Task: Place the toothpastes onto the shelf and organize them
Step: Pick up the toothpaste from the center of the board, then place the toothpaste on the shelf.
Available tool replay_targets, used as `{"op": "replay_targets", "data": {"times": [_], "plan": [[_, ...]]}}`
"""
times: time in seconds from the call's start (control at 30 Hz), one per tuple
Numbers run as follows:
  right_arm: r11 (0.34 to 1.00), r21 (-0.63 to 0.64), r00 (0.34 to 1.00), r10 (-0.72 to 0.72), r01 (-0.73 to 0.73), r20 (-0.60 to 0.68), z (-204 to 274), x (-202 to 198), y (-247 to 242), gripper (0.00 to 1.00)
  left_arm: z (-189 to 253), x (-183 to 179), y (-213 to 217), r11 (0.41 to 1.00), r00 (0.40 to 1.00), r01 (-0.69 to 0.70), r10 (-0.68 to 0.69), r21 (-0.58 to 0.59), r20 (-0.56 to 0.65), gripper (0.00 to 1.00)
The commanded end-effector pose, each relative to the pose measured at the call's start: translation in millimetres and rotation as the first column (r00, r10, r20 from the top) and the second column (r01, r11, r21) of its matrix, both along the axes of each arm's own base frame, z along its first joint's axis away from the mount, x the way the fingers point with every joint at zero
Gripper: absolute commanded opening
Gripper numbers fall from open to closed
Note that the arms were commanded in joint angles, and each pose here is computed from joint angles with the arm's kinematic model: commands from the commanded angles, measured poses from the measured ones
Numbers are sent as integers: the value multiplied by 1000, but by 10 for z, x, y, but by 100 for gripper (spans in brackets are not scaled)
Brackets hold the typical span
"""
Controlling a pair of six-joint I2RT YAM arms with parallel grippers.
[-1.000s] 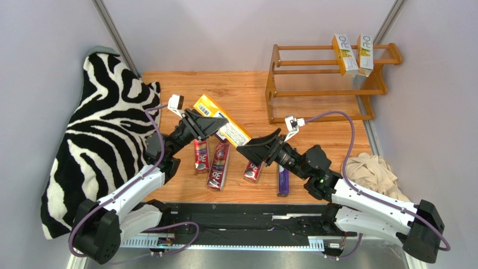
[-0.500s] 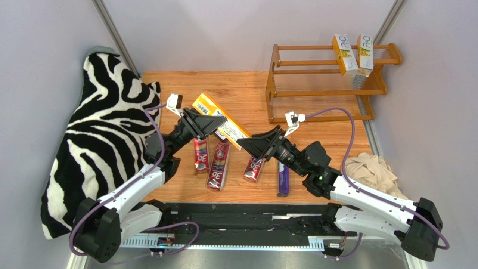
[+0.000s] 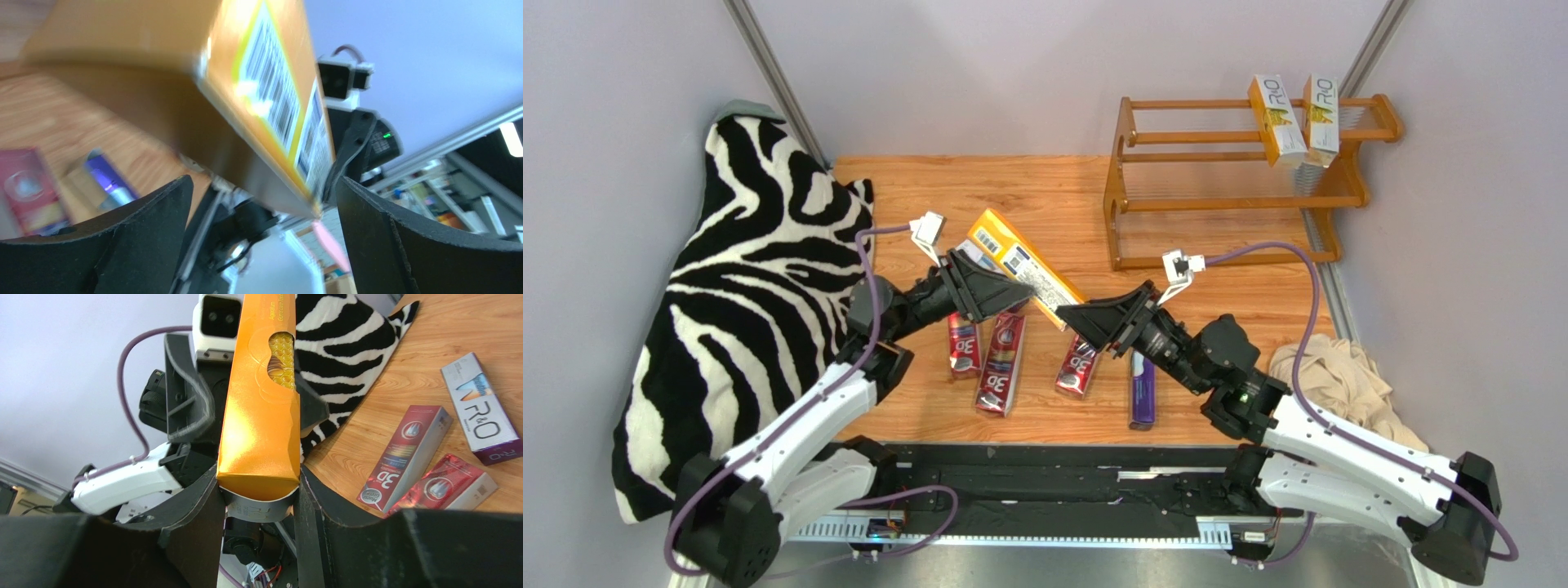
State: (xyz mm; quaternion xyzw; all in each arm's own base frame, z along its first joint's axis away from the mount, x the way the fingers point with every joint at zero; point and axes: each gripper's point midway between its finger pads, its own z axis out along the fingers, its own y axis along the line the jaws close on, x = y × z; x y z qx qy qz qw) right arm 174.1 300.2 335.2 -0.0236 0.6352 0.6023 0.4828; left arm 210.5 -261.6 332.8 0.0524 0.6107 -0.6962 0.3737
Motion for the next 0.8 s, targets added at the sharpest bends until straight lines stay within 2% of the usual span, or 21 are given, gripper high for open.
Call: {"op": "replay_targets", "data": {"times": [0.0, 0.03, 0.07, 0.13, 0.37, 0.57, 0.77], "plan": [[993, 64, 995, -96, 95, 19, 232, 48, -232, 29, -250, -186, 152, 966, 994, -66, 41, 251, 103, 96], [993, 54, 994, -108, 107, 9, 205, 46, -273, 28, -257, -134, 224, 947, 983, -137, 93, 292, 160, 96], [990, 55, 992, -127, 126, 4, 204, 62, -313, 28, -343, -205, 313, 928, 983, -157, 115, 337, 142, 97], [988, 51, 989, -149, 149, -6, 192, 62, -386, 28, -389, -199, 436, 897, 969, -229, 172, 379, 180, 97], [972, 33, 972, -233, 234, -32, 227, 109, -600, 28, -532, -263, 847, 791, 915, -402, 341, 462, 213, 97], [956, -6, 956, -293, 293, -21, 378, 171, -710, 28, -634, -243, 795, 791, 932, -363, 315, 493, 181, 97], [945, -103, 950, -313, 309, -22, 632, 355, -711, 30, -797, -208, 732, 792, 946, -323, 291, 518, 145, 96]]}}
